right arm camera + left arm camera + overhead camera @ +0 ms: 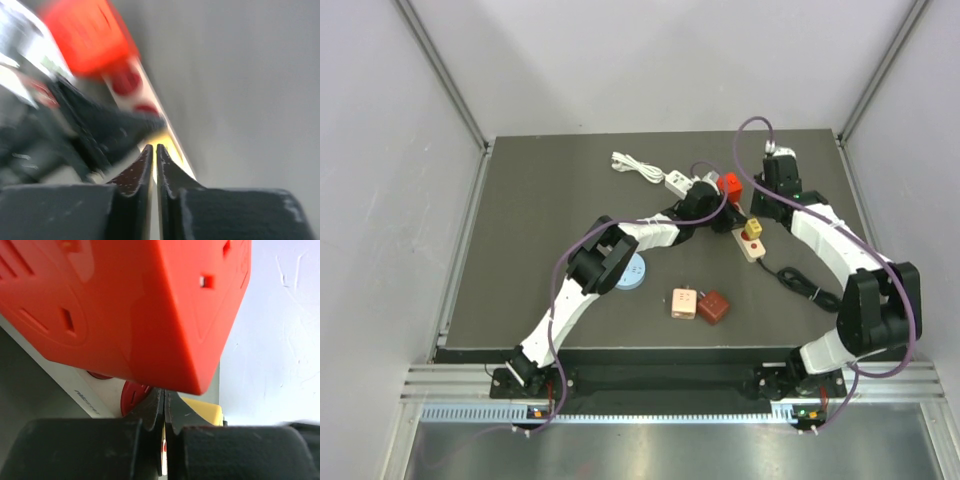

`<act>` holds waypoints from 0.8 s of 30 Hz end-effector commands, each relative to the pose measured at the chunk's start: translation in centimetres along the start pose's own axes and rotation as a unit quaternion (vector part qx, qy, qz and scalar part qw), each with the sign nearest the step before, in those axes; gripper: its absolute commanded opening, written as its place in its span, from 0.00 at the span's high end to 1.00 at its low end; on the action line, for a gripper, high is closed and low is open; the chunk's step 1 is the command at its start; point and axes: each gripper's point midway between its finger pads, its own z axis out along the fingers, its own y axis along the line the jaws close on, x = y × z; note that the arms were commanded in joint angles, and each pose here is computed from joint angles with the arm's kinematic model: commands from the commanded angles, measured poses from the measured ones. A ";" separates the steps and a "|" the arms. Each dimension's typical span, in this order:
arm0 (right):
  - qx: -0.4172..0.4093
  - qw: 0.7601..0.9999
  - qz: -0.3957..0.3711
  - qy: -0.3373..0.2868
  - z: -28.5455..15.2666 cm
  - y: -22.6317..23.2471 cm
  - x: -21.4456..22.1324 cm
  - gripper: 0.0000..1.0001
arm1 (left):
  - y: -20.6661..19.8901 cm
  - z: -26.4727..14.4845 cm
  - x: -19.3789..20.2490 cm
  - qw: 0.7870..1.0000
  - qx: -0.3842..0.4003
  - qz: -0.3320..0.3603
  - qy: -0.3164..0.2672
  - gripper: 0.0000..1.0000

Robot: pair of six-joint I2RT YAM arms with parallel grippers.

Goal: Pull the plug off the socket

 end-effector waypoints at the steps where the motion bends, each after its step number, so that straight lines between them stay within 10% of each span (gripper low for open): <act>1: -0.029 0.985 0.020 -0.166 -3.3 1.3 -9.6 1.00 | 13.2 -1.5 9.3 0.975 -0.188 -0.016 0.116 1.00; 9: -0.067 0.987 -0.028 -0.141 -3.6 1.1 -7.8 0.98 | 11.6 -1.0 8.4 0.980 -0.161 -0.008 0.115 1.00; 14: -0.094 0.991 -0.064 -0.069 -1.4 0.7 -3.3 0.48 | 11.4 -0.9 8.3 0.981 -0.151 -0.017 0.118 1.00; 24: -0.110 0.991 -0.064 -0.029 0.5 0.6 0.2 0.49 | 10.9 -0.9 8.2 0.982 -0.145 -0.014 0.122 1.00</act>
